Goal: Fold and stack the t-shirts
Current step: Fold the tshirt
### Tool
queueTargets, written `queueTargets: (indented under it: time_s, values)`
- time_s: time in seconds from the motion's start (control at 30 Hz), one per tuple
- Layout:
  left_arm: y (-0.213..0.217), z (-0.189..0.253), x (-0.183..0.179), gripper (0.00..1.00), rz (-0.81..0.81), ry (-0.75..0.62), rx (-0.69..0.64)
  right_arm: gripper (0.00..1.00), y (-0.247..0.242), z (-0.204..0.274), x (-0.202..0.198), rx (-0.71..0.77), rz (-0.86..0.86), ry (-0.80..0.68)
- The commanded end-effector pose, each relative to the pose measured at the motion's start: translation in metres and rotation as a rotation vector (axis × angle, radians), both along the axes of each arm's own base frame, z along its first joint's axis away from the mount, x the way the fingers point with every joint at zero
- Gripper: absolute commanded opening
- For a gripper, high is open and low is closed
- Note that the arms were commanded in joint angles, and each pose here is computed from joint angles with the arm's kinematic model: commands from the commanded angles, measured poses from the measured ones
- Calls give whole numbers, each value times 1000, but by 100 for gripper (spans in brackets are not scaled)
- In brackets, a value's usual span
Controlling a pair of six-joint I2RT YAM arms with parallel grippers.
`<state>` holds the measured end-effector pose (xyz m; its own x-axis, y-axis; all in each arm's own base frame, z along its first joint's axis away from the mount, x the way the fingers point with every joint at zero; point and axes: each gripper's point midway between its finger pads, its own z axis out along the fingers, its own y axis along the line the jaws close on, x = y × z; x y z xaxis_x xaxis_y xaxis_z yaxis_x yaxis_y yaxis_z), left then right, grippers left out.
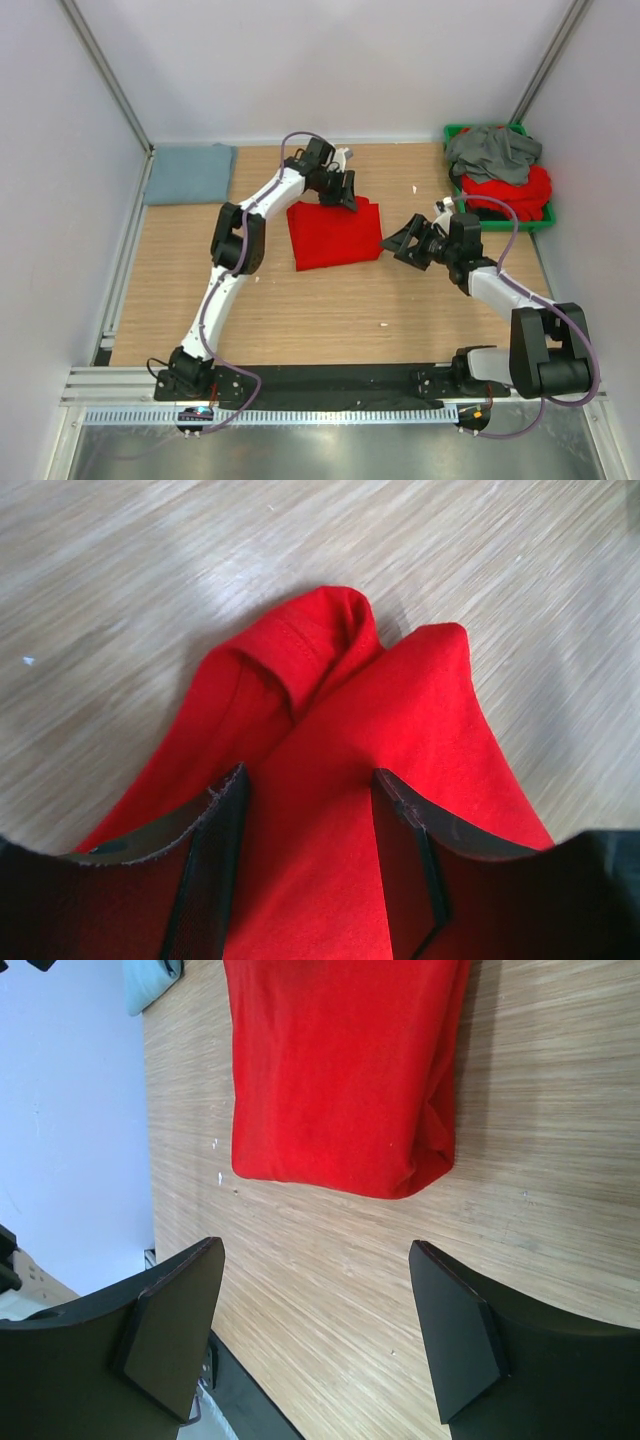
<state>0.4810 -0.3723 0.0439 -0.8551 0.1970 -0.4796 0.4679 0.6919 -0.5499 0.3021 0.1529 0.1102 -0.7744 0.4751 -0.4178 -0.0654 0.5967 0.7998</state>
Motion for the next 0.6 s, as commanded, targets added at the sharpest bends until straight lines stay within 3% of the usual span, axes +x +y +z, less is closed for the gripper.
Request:
queueTargets:
  time_s: [0.0,0.4,0.57]
  values:
    - [-10,46,-2,54,-43,-143,6,81,1,-1,-2,-5,17,-18]
    - [-9,51,-5,50,-42,-244,115,81,1,-8,-7,-10,24,-8]
    - [-3,55,-5,57,-35,-310,192,81,1,-11,-8,-8,24,-1]
